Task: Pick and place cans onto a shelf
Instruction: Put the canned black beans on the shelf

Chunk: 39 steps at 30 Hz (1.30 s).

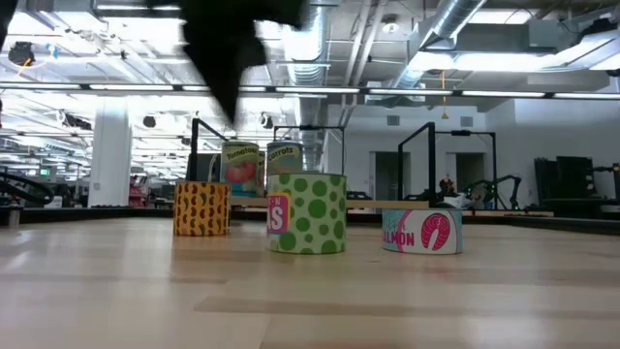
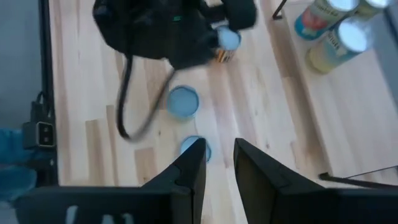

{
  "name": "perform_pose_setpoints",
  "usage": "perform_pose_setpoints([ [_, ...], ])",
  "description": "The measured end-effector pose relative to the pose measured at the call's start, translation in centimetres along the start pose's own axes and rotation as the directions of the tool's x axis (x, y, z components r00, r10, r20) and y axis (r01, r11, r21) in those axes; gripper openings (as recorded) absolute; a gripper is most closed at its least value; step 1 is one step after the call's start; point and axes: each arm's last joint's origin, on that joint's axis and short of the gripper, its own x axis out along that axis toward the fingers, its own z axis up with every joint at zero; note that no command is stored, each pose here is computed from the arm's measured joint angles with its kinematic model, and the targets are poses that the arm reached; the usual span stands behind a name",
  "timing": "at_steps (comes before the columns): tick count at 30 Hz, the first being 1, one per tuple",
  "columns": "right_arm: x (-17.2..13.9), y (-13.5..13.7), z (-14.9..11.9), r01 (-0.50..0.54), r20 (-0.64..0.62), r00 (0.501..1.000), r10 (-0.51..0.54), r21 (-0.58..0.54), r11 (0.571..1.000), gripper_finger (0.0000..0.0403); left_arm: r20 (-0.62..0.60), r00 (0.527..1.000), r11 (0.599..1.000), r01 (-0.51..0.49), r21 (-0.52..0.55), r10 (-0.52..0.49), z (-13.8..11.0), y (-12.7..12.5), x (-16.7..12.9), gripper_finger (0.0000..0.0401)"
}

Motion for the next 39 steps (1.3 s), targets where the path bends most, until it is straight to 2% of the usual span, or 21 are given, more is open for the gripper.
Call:
perform_pose_setpoints([
  [2, -0.3, 0.4, -0.2, 0.018, 0.022, 1.0, -0.018, -0.016, 1.0, 0.0107, -0.106, 0.994, 0.998, -0.019, 0.055, 0.024, -1.6, -0.2, -0.5, 0.0],
  [4, -0.8, 0.8, -0.6, 0.024, 0.041, 0.999, -0.023, -0.031, 0.999, 0.0107, -0.158, 0.987, 0.997, 0.027, 0.072, -0.015, -3.1, -0.2, -1.1, 0.0],
  [6, -1.2, 1.0, -0.8, 0.04, 0.067, 0.997, -0.037, -0.042, 0.998, 0.0107, -0.158, 0.985, 0.994, 0.082, 0.068, -0.071, -4.5, -0.2, -1.3, 0.0],
  [10, -2.0, 1.5, -1.6, 0.065, 0.104, 0.993, -0.058, -0.064, 0.996, 0.0107, 0.02, 0.983, 0.982, 0.185, -0.027, -0.185, -6.8, 0.6, -1.2, 0.0],
  [12, -1.9, 1.3, -2.3, 0.101, 0.108, 0.99, -0.094, -0.058, 0.993, 0.0107, 0.148, 0.972, 0.975, 0.198, -0.097, -0.182, -7.6, 1.4, -0.5, 0.0],
  [14, -1.6, 0.9, -3.1, 0.125, 0.096, 0.988, -0.121, -0.038, 0.991, 0.0107, 0.214, 0.966, 0.969, 0.18, -0.169, -0.143, -8.2, 2.5, 0.1, 0.0],
  [18, -0.7, -1.4, -4.5, 0.181, 0.046, 0.982, -0.182, 0.036, 0.983, 0.0107, 0.257, 0.962, 0.951, 0.16, -0.264, -0.091, -8.7, 4.7, 0.0, 0.0001],
  [24, 0.2, -5.6, -6.6, 0.261, -0.025, 0.965, -0.261, 0.175, 0.949, 0.0107, 0.251, 0.958, 0.96, 0.191, -0.206, -0.137, -8.5, 6.7, 0.2, 0.0035],
  [32, 1.8, -8.4, -9.8, 0.322, -0.108, 0.947, -0.304, 0.284, 0.903, 0.0107, 0.169, 0.976, 0.978, 0.164, -0.13, -0.141, -8.1, 6.5, 2.1, 0.0123],
  [39, 2.3, -9.2, -11.2, 0.336, -0.125, 0.942, -0.312, 0.297, 0.894, 0.0107, 0.07, 0.993, 0.985, 0.108, -0.134, -0.1, -7.7, 5.8, 4.9, 0.0175],
])
